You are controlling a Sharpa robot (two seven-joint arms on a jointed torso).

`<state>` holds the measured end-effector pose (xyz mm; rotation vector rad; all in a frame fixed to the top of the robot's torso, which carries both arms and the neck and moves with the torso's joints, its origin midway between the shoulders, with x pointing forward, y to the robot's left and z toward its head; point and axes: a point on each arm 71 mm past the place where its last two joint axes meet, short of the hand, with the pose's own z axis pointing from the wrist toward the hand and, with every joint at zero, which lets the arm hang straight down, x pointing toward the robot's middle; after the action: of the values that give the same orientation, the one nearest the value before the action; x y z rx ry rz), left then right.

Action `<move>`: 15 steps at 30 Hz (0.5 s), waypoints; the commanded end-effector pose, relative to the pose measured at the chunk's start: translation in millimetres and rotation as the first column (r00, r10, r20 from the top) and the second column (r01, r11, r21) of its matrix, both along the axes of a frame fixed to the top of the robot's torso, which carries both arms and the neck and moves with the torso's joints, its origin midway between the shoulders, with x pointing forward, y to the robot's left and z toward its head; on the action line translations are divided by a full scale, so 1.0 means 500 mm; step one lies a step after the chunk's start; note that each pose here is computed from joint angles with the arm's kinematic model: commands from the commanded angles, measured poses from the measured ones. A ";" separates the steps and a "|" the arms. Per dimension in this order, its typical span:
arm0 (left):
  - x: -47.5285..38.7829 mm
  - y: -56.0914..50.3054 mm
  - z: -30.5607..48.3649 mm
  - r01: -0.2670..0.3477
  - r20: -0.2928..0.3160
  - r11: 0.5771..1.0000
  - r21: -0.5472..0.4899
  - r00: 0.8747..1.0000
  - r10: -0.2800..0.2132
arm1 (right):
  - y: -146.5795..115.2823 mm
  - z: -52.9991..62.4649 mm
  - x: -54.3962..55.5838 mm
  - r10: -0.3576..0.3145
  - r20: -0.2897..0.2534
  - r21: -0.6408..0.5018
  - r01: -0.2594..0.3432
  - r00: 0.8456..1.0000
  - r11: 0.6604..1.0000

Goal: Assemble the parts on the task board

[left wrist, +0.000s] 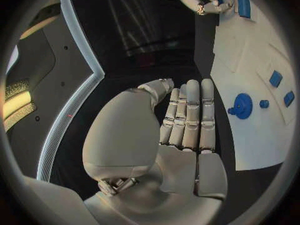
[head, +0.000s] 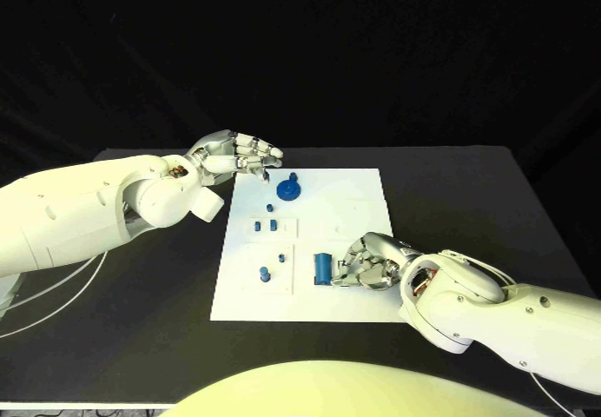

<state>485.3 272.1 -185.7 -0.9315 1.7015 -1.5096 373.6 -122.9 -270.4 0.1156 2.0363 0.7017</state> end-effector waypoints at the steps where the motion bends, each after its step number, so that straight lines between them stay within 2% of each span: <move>1: -0.002 -0.004 0.002 0.019 0.003 1.000 -0.008 1.000 -0.019 | -0.003 0.004 -0.004 0.013 0.017 0.010 -0.013 1.000 1.000; 7: -0.002 -0.005 0.002 0.019 0.006 1.000 -0.009 1.000 -0.019 | -0.049 0.022 -0.005 -0.042 0.039 0.064 0.039 0.998 0.997; 11: -0.003 -0.005 0.003 0.016 0.012 1.000 -0.013 1.000 -0.015 | -0.108 0.043 0.001 -0.102 0.063 0.087 0.097 0.993 0.992; 15: -0.005 -0.008 0.006 0.014 0.022 1.000 -0.025 1.000 -0.014 | -0.162 0.054 0.004 -0.150 0.085 0.074 0.144 0.985 0.987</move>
<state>483.5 270.5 -185.1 -0.9271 1.7012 -1.5175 376.4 -203.3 -247.0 0.2536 1.9362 0.6255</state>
